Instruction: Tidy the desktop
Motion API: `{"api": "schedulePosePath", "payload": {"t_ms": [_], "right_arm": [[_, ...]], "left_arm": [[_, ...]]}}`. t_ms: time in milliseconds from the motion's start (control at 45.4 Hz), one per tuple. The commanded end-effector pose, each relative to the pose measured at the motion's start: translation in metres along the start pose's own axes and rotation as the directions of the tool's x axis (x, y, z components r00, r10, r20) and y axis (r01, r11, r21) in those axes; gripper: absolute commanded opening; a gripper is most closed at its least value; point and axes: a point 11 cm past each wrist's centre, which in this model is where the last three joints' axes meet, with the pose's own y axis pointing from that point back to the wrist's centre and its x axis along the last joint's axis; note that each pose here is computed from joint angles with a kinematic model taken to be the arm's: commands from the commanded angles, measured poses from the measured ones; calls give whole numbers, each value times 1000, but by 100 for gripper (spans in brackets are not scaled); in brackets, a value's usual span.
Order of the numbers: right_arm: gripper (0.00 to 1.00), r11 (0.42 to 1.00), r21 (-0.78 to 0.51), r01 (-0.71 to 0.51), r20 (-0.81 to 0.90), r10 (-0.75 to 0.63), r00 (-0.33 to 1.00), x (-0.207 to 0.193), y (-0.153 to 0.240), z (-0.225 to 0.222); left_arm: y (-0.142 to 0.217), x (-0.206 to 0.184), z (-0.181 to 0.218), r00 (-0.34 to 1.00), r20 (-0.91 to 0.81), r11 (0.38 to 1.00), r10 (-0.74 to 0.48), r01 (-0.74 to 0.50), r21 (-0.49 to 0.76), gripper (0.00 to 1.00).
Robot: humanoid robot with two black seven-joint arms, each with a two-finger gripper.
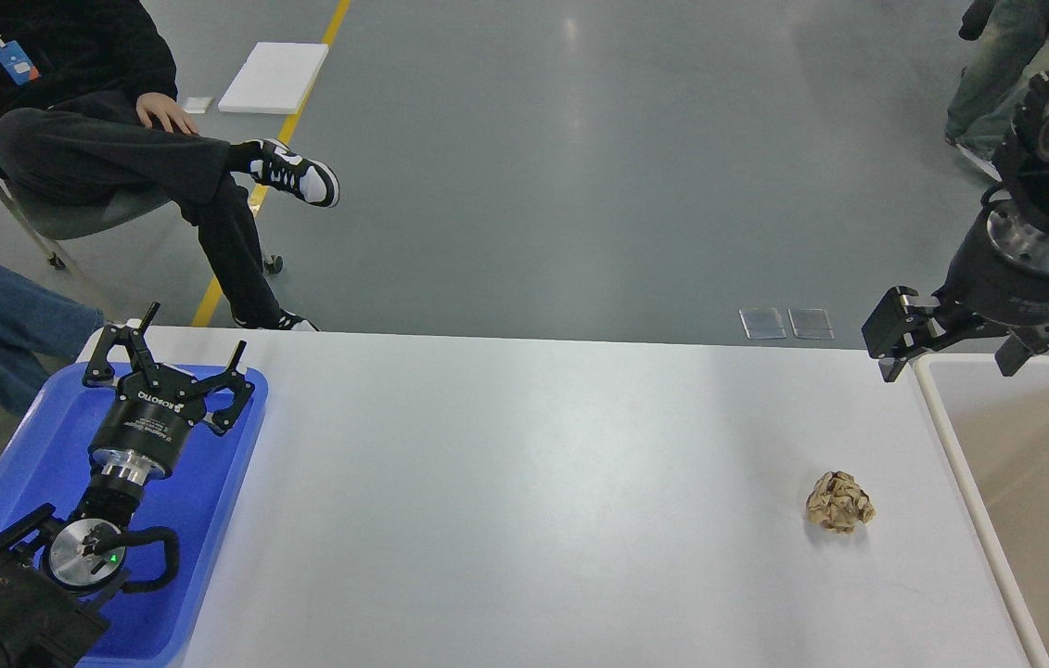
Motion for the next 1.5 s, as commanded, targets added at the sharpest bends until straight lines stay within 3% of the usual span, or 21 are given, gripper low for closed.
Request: {"api": "schedulePosePath", "payload": {"t_ms": [0, 617, 793, 903, 1036, 1234, 1476], "right_arm": [[100, 1000, 2, 5, -1, -5, 1000, -1, -2, -1], [100, 997, 73, 13, 29, -15, 999, -3, -13, 2], [100, 995, 59, 81, 1, -82, 997, -19, -39, 3], [100, 988, 130, 79, 14, -81, 997, -22, -53, -7], [98, 979, 202, -1, 100, -20, 995, -21, -73, -6], [95, 983, 161, -92, 120, 73, 990, -21, -96, 3], [99, 978, 195, -69, 41, 63, 997, -42, -135, -7]], "left_arm": [[0, 0, 0, 1000, 0, 1000, 0, 0, 0, 99], [1, 0, 0, 1000, 0, 1000, 1, -1, 1, 99], [1, 0, 0, 1000, 0, 1000, 1, -1, 1, 99], [1, 0, 0, 1000, 0, 1000, 1, -1, 1, 99], [1, 1, 1, 1000, 1, 1000, 2, -2, -1, 99], [1, 1, 1, 1000, 1, 1000, 2, -2, -1, 99], [1, 1, 1, 1000, 1, 1000, 2, -2, -1, 99]]}}
